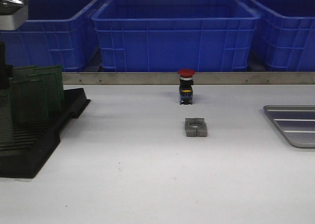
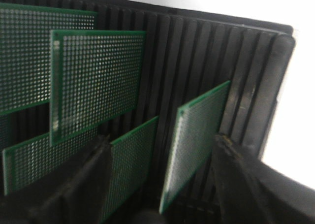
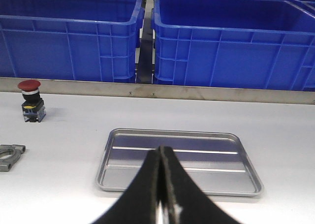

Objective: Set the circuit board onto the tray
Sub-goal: 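Grasp a green circuit board with the left gripper and lift it out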

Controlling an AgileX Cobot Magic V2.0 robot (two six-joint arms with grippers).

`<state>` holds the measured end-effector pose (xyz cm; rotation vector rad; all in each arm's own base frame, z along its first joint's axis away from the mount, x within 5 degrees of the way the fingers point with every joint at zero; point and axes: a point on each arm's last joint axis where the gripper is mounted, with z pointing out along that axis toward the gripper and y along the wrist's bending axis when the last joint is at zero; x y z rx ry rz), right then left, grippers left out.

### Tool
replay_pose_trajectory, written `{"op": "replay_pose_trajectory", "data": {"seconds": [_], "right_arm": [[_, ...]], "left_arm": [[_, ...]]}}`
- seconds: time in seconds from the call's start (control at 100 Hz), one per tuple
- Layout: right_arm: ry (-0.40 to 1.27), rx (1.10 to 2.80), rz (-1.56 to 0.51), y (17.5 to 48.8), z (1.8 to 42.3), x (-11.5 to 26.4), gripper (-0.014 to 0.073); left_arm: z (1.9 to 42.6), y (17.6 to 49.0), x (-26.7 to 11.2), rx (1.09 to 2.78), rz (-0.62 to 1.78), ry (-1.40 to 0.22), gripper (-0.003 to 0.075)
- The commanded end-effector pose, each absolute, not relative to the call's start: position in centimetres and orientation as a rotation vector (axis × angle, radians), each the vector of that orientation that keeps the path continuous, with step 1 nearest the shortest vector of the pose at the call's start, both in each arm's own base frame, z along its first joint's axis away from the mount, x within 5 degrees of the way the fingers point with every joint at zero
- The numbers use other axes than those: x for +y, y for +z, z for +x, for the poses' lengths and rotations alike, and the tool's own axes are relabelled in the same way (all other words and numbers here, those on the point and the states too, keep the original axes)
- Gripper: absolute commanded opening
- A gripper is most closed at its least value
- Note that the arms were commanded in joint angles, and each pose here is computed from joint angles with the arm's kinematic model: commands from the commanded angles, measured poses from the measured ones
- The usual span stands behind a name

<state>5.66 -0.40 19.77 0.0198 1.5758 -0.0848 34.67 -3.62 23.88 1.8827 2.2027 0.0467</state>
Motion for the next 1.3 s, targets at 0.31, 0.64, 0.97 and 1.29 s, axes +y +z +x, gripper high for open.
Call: {"op": "replay_pose_trajectory", "data": {"seconds": [0.31,0.64,0.97,1.29], "right_arm": [[-0.098,1.462,0.006,21.0,5.4,-0.3,-0.0062],[-0.098,1.462,0.006,21.0,5.4,-0.3,-0.0062],[-0.098,1.462,0.006,21.0,5.4,-0.3,-0.0062],[-0.098,1.462,0.006,21.0,5.4,-0.3,-0.0062]], "left_arm": [[34.2,24.3,-4.1,2.256,1.906,-0.144,0.0217],[34.1,24.8,-4.1,2.263,1.925,-0.167,-0.002],[33.7,29.4,-6.3,2.136,1.735,-0.387,-0.002],[33.6,31.2,-10.1,1.96,1.497,-0.751,-0.002]]}}
